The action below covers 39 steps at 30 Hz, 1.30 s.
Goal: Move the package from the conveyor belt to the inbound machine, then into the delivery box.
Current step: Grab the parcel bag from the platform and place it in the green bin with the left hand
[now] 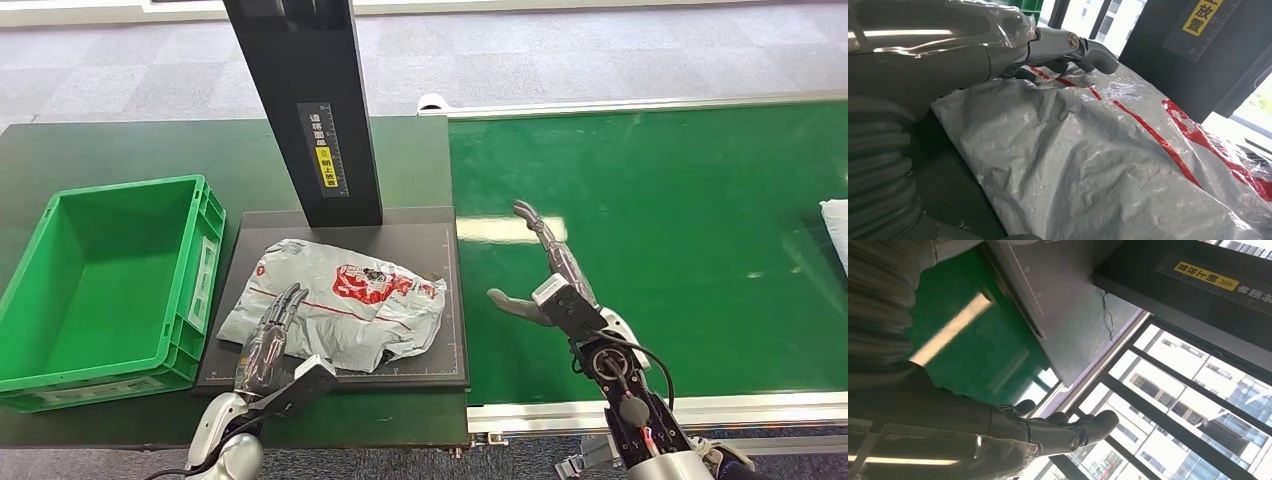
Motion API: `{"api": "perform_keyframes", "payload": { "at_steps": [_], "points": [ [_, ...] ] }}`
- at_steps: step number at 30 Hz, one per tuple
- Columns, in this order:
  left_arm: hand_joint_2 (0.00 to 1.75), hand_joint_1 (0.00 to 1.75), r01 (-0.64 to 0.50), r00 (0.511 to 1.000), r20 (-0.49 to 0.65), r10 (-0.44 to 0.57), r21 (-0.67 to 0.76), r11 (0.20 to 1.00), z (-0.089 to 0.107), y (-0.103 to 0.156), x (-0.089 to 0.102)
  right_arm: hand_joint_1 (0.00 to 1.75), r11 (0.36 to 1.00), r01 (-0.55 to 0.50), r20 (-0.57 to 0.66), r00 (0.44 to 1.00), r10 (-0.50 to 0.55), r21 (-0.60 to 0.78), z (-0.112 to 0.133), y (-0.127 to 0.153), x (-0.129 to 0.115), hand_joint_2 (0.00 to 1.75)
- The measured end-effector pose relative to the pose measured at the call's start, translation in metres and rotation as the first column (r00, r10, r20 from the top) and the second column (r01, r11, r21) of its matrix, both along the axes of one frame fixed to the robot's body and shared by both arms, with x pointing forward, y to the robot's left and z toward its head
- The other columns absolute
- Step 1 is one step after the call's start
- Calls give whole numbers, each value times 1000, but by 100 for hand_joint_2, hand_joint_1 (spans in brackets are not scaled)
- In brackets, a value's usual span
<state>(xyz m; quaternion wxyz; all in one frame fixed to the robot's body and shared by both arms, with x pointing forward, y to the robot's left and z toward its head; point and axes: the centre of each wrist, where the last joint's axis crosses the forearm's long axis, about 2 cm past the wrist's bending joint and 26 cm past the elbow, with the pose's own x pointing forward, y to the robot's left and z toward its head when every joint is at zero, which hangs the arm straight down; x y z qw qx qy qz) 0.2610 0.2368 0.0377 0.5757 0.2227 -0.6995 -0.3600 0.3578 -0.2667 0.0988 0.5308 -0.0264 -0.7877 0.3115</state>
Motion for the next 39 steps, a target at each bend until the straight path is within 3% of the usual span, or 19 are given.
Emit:
{"api": "perform_keyframes", "payload": {
  "at_steps": [6, 11, 12, 13, 16, 17, 19, 35, 39],
  "points": [
    [175, 0, 1, 997, -78, 5, 78, 997, 3, -3, 11, 0, 999, -27, -117, 993, 29, 21, -18, 1, -7, 175],
    [175, 0, 33, 992, -127, -21, 88, 996, 5, -5, 25, 0, 974, -127, -266, 948, 176, 190, -40, 17, -21, 175],
    [175, 7, 40, 990, -135, -29, 86, 995, 6, -5, 27, 0, 962, -147, -290, 933, 211, 229, -44, 20, -25, 175],
    [175, 31, 49, 989, -143, -37, 82, 995, 6, -6, 29, 0, 950, -165, -306, 920, 244, 264, -48, 23, -29, 175],
    [175, 136, 81, 983, -170, -69, 60, 995, 4, -7, 31, 0, 917, -206, -302, 900, 314, 341, -57, 32, -38, 175],
    [175, 153, 89, 981, -177, -78, 53, 995, 2, -7, 31, 0, 910, -214, -291, 900, 326, 356, -59, 34, -40, 175],
    [175, 170, 102, 977, -189, -93, 41, 994, 0, -8, 30, 0, 900, -221, -276, 900, 336, 375, -61, 37, -43, 175],
    [175, 175, 143, 969, -205, -140, -2, 990, -3, -6, 35, 0, 916, -175, -287, 914, 287, 360, -68, 39, -47, 175],
    [175, 175, 186, 967, -156, -200, -101, 977, -8, -5, 29, 0, 916, -174, -289, 913, 287, 361, -70, 39, -48, 175]
  ]
}}
